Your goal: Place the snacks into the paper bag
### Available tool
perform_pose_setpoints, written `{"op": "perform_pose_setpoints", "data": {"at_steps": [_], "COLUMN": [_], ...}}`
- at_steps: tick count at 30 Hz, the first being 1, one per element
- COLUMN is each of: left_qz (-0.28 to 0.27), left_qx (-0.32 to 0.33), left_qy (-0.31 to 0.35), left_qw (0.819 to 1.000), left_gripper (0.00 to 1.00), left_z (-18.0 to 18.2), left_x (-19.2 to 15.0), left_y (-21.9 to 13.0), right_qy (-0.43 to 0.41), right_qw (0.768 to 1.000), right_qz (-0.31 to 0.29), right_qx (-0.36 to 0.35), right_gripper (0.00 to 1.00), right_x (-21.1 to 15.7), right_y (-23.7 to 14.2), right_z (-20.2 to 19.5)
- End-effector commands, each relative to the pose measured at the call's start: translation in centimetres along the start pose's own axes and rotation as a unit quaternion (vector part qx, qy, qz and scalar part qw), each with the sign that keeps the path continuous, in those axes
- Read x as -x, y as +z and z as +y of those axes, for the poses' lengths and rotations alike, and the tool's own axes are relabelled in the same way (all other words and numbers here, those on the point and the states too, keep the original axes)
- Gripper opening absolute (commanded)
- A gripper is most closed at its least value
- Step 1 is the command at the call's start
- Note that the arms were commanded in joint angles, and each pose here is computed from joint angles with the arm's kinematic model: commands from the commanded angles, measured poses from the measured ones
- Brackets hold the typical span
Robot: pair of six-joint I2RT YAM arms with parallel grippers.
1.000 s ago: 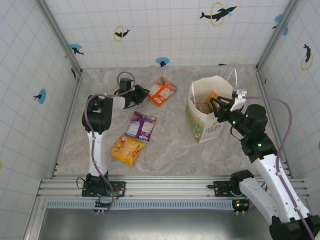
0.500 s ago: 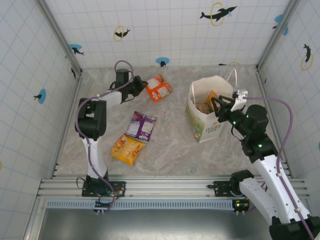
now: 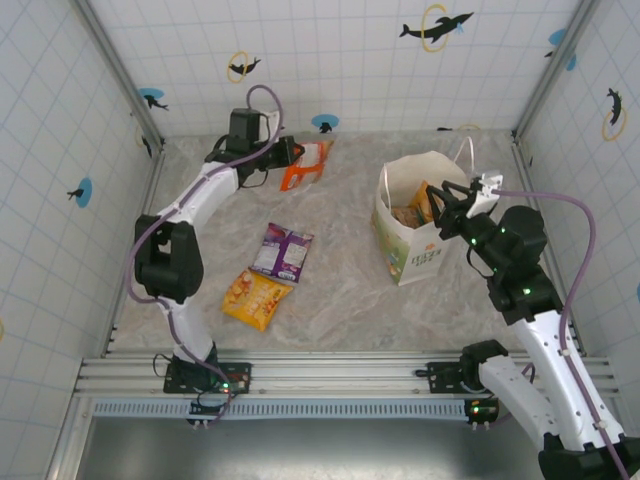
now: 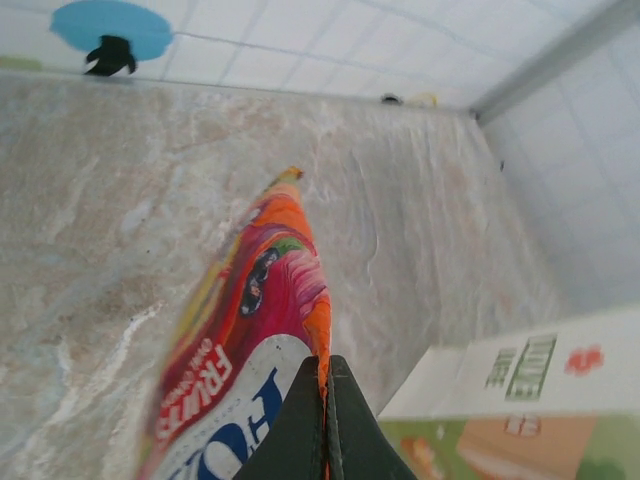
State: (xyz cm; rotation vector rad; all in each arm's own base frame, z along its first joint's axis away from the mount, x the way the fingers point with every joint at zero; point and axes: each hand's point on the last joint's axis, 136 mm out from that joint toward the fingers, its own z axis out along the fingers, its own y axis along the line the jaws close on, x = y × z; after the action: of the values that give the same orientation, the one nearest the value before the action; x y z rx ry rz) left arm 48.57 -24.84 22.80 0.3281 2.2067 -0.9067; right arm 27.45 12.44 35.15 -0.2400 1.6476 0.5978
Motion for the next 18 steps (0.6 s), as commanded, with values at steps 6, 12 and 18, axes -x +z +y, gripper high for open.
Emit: {"op": "perform_pose_setpoints", "data": {"at_steps": [6, 12, 18], "left_qz": [0.045, 0.031, -0.051], "left_qx": [0.017, 0.014, -0.017], "left_qy": [0.265, 0.344, 0.353], "left_qw": [0.963, 0.938, 0.934], "left_gripper": [0.00, 0.00, 0.00], "left_z": [-6.0, -9.1, -12.6], "left_x": [-0.9, -1.5, -0.8], "left_y": [-6.8, -10.7, -15.1], "right_qy": [-0.023, -0.034, -0.041], "right_qw": [0.999, 0.992, 0.984], "right_qz": [-0.014, -0.008, -0.006], "right_qx": [0.042, 0.117, 0.172], "right_gripper": [0.41, 0.44, 0.46], "right_x": [1.8, 2.0, 1.5], "right_y": [0.1, 0.5, 1.0], "right_z": [1.8, 4.3, 6.3]}}
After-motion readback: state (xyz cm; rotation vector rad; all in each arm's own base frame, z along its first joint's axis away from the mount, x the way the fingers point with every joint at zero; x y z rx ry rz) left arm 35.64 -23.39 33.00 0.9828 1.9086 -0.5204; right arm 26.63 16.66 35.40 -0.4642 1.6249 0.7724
